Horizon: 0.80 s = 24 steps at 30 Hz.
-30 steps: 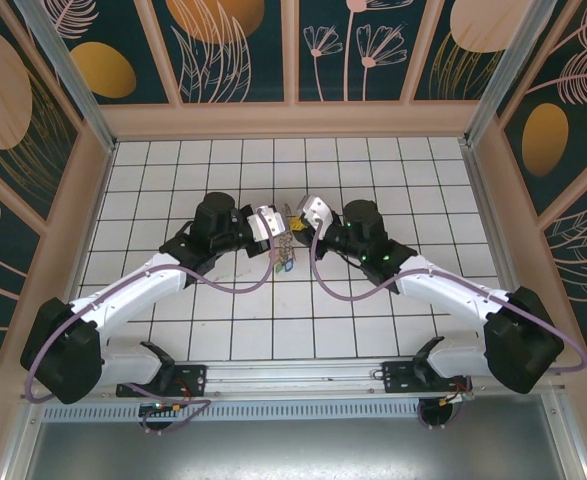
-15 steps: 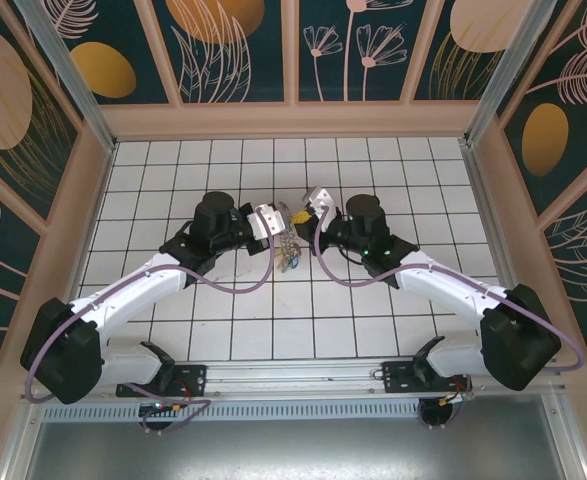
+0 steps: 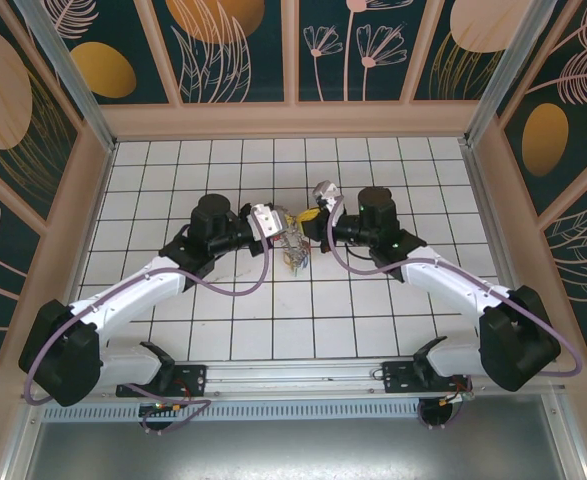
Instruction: Put the keys on the keyring
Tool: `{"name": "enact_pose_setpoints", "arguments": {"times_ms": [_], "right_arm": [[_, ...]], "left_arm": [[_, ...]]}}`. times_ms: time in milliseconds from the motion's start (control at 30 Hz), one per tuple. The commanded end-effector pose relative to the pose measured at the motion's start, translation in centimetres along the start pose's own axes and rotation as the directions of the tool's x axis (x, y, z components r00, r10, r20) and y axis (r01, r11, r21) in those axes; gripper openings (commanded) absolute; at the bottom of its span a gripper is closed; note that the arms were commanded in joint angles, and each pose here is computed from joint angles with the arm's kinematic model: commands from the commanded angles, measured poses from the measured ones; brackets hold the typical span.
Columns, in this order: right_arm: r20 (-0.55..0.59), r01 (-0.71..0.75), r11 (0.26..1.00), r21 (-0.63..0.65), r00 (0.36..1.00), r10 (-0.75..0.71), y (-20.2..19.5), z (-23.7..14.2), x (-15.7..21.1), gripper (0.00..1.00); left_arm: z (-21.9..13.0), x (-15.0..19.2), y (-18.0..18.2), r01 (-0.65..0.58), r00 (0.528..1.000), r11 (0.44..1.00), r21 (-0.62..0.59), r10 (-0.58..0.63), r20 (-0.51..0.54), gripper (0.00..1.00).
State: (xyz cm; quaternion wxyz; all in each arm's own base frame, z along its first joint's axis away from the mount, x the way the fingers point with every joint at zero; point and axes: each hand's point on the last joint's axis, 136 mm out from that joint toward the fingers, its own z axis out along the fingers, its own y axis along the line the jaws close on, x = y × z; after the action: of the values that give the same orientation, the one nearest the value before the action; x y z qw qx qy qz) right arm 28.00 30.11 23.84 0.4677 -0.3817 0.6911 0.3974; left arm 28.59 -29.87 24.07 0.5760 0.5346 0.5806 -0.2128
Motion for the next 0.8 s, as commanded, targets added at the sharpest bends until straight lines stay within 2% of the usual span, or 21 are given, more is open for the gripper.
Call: {"name": "enact_pose_setpoints", "arguments": {"times_ms": [0,533,633,767], "right_arm": [[0.021,0.021,0.997,-0.071,1.000,-0.019,0.9,-0.9,-2.0,0.02],[-0.006,0.020,0.994,-0.106,1.000,-0.021,0.7,-3.3,-2.2,0.24],[-0.014,0.059,0.990,-0.127,0.998,-0.061,1.3,-3.7,-2.2,0.26],[-0.024,0.185,0.979,-0.090,0.982,-0.188,1.4,-4.7,-2.8,0.26]], "left_arm": [[-1.1,-5.4,-0.6,-0.029,0.976,0.999,0.035,0.021,0.219,0.00],[-0.9,-5.8,-0.7,-0.019,0.966,0.999,0.044,0.007,0.258,0.00],[-0.9,-5.9,-0.9,-0.020,0.962,0.998,0.055,0.004,0.271,0.00],[-1.1,-6.1,-1.4,-0.032,0.957,0.997,0.077,0.008,0.291,0.00]]}}
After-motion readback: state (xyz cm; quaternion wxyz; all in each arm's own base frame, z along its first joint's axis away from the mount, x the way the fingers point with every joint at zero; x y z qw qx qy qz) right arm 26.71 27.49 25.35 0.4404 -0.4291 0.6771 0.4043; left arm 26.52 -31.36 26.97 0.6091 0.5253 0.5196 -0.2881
